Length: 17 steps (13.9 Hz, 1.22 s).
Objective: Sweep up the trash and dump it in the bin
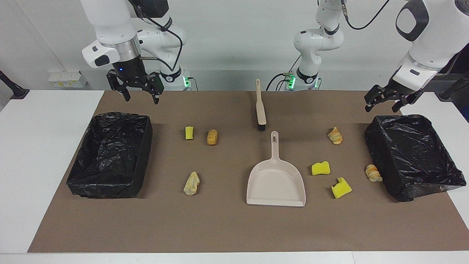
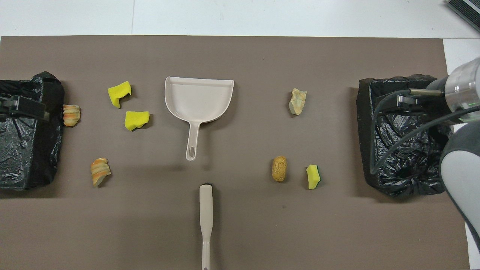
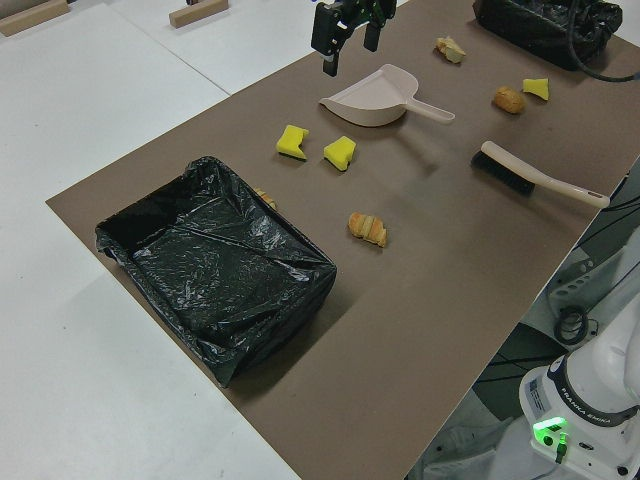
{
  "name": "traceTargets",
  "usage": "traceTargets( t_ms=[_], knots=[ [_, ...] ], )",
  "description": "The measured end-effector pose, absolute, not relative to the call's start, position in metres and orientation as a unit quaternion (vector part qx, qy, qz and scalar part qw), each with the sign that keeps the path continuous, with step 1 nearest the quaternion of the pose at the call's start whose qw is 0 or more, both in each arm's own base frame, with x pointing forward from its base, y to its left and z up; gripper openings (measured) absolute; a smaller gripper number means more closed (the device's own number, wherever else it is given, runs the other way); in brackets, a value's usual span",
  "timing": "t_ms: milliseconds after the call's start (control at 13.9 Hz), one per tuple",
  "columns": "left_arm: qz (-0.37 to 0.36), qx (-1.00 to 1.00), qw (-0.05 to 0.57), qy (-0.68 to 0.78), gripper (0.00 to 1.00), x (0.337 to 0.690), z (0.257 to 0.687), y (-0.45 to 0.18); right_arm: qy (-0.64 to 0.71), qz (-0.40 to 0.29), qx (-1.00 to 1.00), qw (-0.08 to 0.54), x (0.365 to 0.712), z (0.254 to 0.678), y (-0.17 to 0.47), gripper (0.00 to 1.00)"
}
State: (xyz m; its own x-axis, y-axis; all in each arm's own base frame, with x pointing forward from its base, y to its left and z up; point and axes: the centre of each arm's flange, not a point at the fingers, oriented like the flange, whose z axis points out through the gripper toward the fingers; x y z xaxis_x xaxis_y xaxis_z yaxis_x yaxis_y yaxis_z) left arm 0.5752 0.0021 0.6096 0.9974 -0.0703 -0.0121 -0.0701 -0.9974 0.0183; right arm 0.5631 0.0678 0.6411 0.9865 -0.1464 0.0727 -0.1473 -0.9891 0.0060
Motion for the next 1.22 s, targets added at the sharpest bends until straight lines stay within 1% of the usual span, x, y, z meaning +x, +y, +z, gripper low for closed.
traceTargets(
  t_ms=[575, 790, 934, 1077, 1221],
  knots=[
    [-0.014, 0.999, 0.009, -0.039, 1.0, 0.575, 0.604, -0.001, -0.063, 0.04, 0.997, 0.003, 0.555, 0.649, 0.078, 1.0],
    [-0.02, 0.998, 0.01, -0.054, 1.0, 0.575, 0.579, -0.018, -0.051, 0.04, 0.998, 0.004, 0.553, 0.649, 0.091, 1.0],
    [-0.007, 0.997, 0.009, -0.07, 1.0, 0.572, 0.548, -0.038, -0.05, 0.033, 0.998, 0.006, 0.551, 0.647, 0.091, 1.0],
    [-0.012, 0.996, 0.012, -0.084, 1.0, 0.559, 0.523, -0.055, -0.051, 0.021, 0.998, 0.01, 0.547, 0.645, 0.09, 1.0],
    [-0.015, 0.996, 0.02, -0.09, 1.0, 0.545, 0.509, -0.066, -0.05, 0.019, 0.999, 0.011, 0.545, 0.645, 0.092, 1.0]
  ],
)
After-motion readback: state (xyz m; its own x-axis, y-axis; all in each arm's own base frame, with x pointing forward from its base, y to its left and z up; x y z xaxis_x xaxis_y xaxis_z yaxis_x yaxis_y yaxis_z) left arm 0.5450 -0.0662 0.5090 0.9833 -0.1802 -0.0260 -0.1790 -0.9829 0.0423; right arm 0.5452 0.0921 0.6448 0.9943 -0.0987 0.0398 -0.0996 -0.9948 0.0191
